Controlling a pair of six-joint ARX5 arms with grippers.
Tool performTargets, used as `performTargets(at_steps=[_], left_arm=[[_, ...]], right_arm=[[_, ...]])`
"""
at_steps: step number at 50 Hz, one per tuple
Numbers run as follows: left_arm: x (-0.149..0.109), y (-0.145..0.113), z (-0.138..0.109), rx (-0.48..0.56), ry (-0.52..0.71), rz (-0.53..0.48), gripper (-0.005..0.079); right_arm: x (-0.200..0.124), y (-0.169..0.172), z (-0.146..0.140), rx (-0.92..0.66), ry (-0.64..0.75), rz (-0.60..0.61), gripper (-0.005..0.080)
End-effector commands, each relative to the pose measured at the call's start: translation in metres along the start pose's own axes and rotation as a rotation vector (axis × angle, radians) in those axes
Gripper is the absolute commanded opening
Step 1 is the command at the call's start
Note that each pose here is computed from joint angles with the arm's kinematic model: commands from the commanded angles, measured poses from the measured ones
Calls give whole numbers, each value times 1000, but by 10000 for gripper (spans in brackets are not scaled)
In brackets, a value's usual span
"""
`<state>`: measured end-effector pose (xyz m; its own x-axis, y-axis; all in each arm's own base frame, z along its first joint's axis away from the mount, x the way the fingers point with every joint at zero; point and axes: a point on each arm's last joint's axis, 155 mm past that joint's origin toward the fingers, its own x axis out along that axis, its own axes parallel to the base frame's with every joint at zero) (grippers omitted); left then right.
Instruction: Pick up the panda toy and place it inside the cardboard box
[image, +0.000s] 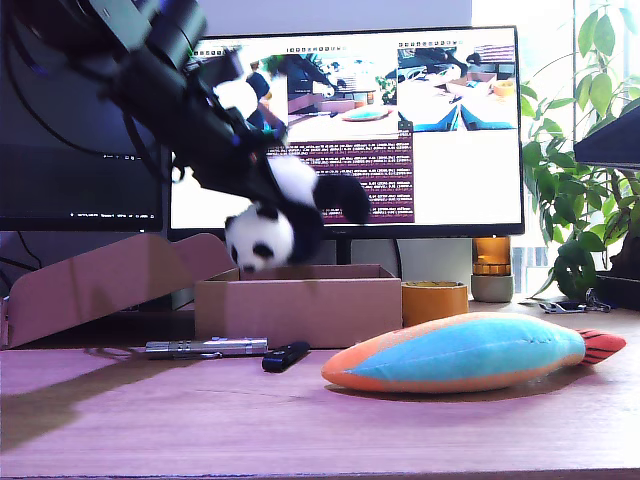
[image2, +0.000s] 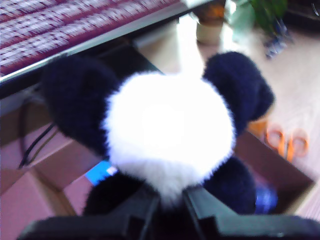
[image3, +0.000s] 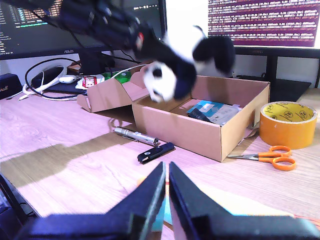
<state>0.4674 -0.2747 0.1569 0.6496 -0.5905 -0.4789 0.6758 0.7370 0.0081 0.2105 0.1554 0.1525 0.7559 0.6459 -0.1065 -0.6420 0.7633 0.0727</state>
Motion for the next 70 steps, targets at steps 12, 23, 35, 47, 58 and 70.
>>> performTargets(at_steps=[12,23,35,47,58,70], left_arm=[[6,-2,19,136,-82,-14,-16],[6,-2,19,140,-80,-14,-7],[6,-2,19,140,-81,-14,196],[6,-2,19,140,-82,-13,239],[6,-2,19,140,-81,-13,239],[-7,-5,32,123,-94,-19,-7]], right_arm=[[1,1,-2,-2,2,4,-13],[1,1,-2,-2,3,4,-13],[1,1,-2,-2,3,4,-13],[1,1,-2,5,3,4,-13],[1,1,-2,5,3,4,-13],[1,1,-4,7,11,4,-13]])
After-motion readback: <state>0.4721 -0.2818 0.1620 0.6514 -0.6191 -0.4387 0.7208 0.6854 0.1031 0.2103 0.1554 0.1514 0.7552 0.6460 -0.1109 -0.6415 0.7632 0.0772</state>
